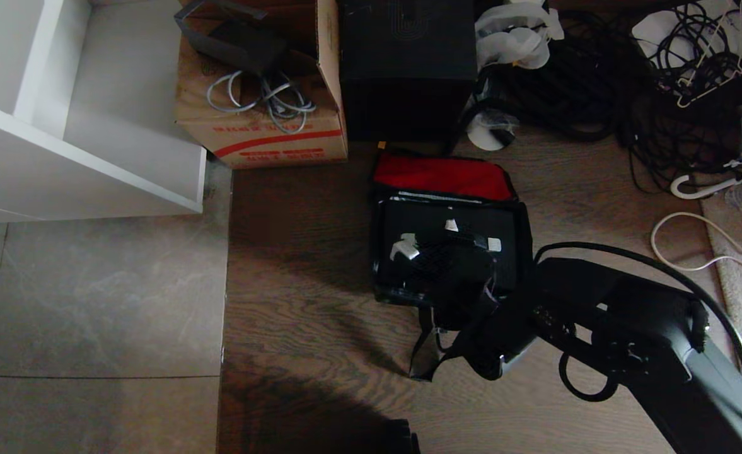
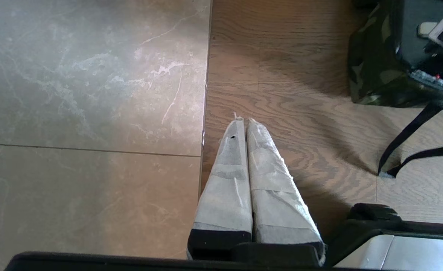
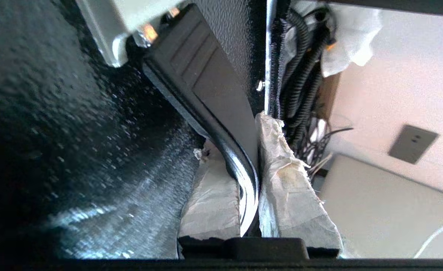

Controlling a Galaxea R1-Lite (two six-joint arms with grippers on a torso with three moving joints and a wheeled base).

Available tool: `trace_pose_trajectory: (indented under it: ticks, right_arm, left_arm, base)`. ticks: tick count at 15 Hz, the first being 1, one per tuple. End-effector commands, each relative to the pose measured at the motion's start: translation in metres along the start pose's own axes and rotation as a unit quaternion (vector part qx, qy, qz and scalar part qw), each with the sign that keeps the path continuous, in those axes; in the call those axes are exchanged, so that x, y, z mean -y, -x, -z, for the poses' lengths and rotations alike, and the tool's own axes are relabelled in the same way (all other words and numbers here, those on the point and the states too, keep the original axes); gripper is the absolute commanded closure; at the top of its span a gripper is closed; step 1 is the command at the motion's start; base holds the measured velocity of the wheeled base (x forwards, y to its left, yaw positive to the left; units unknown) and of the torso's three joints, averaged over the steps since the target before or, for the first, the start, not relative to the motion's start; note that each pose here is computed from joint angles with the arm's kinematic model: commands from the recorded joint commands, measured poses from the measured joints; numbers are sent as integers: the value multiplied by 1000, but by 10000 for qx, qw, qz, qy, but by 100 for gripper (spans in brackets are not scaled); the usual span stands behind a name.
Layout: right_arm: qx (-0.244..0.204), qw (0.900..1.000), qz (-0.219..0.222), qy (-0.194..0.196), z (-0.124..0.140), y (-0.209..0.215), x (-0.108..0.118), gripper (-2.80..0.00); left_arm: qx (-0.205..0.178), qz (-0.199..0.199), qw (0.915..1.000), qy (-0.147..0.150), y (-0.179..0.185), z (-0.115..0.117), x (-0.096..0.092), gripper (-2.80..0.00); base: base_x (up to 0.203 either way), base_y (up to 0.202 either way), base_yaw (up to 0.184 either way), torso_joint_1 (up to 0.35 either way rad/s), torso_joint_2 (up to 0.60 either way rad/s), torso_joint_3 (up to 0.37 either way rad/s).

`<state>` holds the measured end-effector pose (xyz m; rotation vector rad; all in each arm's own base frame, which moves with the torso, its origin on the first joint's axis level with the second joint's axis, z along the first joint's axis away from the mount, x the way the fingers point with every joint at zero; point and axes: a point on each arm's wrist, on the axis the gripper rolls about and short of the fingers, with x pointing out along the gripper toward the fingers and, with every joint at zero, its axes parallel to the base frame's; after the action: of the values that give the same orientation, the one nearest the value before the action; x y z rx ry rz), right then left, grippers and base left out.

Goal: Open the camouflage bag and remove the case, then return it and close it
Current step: Lift the black box

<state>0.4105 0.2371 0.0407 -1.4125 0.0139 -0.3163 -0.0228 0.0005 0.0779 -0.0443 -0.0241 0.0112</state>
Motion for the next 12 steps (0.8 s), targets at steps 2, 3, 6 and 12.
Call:
trace_pose_trajectory:
  ticks: [2, 3, 6, 12]
  right_arm:
    - [95, 9987, 411, -277, -11, 8, 55, 0]
    - [105, 9985, 445, -304, -15, 12, 62, 0]
    - [186, 9978, 517, -358, -24, 22, 77, 0]
    - [213, 9974, 595, -345, -27, 27, 92, 0]
  left_arm:
    - [-36, -1, 10000, 2, -1, 2, 0, 0]
    - [-40, -5, 10000, 2, -1, 3, 0, 0]
    - [-27, -4, 10000, 2, 0, 2, 0, 0]
    - [-35, 2, 10000, 2, -1, 3, 0, 0]
  base:
    - [0, 0, 0, 0, 0, 0]
    - [0, 0, 0, 0, 0, 0]
    - [0, 0, 0, 0, 0, 0]
    - [0, 0, 0, 0, 0, 0]
